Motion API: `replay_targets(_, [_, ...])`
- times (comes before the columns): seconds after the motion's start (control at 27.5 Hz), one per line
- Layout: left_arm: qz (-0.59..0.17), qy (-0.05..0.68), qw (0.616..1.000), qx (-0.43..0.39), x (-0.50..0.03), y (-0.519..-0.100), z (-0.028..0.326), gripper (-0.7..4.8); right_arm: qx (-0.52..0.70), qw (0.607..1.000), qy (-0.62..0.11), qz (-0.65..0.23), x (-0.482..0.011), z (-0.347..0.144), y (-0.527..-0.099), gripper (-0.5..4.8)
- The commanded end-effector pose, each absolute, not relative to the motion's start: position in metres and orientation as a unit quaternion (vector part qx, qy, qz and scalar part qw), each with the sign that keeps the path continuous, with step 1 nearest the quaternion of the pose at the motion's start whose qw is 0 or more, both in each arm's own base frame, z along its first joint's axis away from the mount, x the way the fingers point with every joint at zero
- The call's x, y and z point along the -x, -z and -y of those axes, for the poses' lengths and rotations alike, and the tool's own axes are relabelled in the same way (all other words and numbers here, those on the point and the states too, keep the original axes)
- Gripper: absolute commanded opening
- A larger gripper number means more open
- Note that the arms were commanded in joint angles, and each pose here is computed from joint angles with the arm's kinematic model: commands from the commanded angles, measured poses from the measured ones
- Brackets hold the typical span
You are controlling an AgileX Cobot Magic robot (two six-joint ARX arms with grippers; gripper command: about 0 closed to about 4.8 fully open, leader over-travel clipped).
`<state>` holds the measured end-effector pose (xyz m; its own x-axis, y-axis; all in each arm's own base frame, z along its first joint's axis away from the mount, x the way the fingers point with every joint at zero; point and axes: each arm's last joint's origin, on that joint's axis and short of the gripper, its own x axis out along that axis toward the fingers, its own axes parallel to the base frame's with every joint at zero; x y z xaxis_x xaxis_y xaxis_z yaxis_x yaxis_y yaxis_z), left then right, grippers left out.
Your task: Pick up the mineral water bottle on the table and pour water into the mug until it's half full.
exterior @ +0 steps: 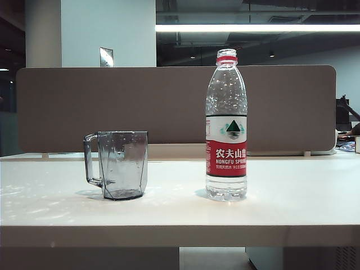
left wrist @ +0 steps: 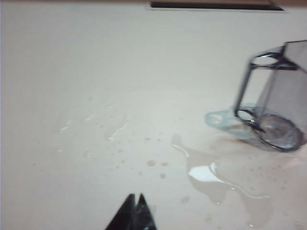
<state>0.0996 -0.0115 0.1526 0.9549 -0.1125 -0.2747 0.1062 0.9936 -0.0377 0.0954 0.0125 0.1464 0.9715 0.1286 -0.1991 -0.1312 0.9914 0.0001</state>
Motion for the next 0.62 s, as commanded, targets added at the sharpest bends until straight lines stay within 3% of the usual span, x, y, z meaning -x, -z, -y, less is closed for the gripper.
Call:
replay_targets(0.04, [-0.163,0.092,0.982,0.003,-0.103,-0.171,0.02,-0.01,0.006,0.993,-0.066,-0.098,-0.096,-0.013,-0.145,-0.04])
replay_targets(0.18, [-0.196,0.154,0.968,-0.013,-0.11,-0.205,0.037,-0.01,-0.034,0.992,-0.062,-0.101,-0.096,-0.013,-0.145,-0.03])
replay_targets(0.25, [-0.192,0.183,0.964,-0.018,-0.115,-0.224,0.046,-0.01,-0.098,0.988,-0.056,-0.105,-0.096,-0.013,-0.145,0.0])
replay_targets(0.4, [-0.175,0.219,0.96,-0.021,-0.12,-0.244,0.058,-0.01,-0.114,0.986,-0.054,-0.106,-0.096,-0.013,-0.145,0.02])
replay_targets(0.54, [-0.153,0.242,0.958,-0.019,-0.128,-0.247,0.07,-0.01,-0.169,0.979,-0.048,-0.107,-0.096,-0.013,-0.145,1.17])
replay_targets(0.62, [-0.157,0.247,0.956,-0.022,-0.131,-0.245,0.073,-0.01,-0.18,0.977,-0.057,-0.096,-0.096,-0.013,-0.148,1.49])
